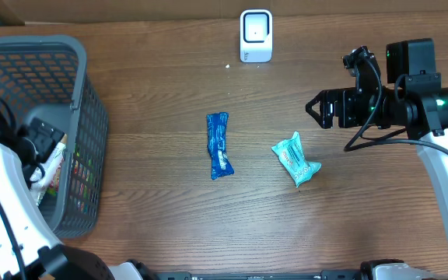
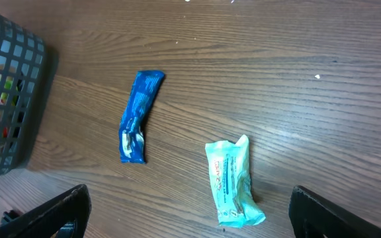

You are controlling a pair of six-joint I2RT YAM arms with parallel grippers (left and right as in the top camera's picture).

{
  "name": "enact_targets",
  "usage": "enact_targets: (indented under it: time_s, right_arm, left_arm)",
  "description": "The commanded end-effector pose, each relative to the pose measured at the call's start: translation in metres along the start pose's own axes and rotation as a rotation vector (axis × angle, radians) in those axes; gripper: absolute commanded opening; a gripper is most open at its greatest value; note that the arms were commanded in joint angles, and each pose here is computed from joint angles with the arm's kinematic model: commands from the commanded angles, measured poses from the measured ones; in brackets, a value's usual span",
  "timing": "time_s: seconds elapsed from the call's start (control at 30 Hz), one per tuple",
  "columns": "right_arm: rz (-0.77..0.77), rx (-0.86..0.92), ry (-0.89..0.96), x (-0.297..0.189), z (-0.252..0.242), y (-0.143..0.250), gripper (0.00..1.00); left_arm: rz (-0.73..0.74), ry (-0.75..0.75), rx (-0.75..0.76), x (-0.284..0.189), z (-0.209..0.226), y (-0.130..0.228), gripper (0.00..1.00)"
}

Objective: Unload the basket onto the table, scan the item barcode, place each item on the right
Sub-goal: 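Reach the left gripper into the basket and grasp the Haribo gummy bag, then place the Haribo bag left of the blue bar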

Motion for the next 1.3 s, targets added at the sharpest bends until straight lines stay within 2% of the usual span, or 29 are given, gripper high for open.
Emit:
enact_targets:
  time_s: [0.0,0.27,0.57,0.63,0.8,0.83,0.9,1.07,1.27]
  right_arm:
    - [-0.018,-0.014,-0.009,-0.004,0.004,-0.004,0.96]
    - [-0.021,-0.015,-0.009,-0.004,0.004,-0.005,0.96]
    - [-0.021,-0.015,-0.009,-0.004,0.004,-0.005,0.96]
    - [-0.021,-0.015,-0.009,-0.004,0.004,-0.005,0.97]
    - [-0.021,-0.015,-0.009,-0.004,0.004,-0.005,0.96]
    - [-0.021,-0.015,-0.009,-0.004,0.004,-0.005,0.97]
    - [-0.02,-0.015,-0.009,-0.004,0.004,-0.005,0.96]
    - [-0.02,-0.015,-0.009,-0.004,0.004,-0.005,0.96]
    - [-0.02,-0.014,-0.009,-0.004,0.004,-0.005,0.96]
  left_arm:
    - [0.064,0.025,-0.062,0.034,0.01,0.016,1.0]
    - [0.045,0.051,-0.07,0.1,0.019,0.04,0.99]
    - [0.045,0.054,-0.07,0.143,0.032,0.074,1.0]
    - [0.052,0.05,-0.07,0.146,0.035,0.079,0.89]
    - [0.055,0.049,-0.055,0.146,0.035,0.08,0.27]
    - [0.054,0.05,-0.05,0.146,0.035,0.08,0.17]
    - [0.046,0.054,-0.049,0.145,0.033,0.076,0.05]
    - [0.039,0.124,-0.018,0.129,0.015,0.059,0.04]
    - [-0.014,0.18,0.071,0.072,-0.01,0.011,0.04]
Point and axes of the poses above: each gripper's point midway between its finger pads, its own x axis out along the fingers, its own z axis along the line the jaws close on, y = z × x, the point moved 1 cm from there along -x, back along the fingers, and after that the axes turned 2 degrees about x, right-handed, at the moved point
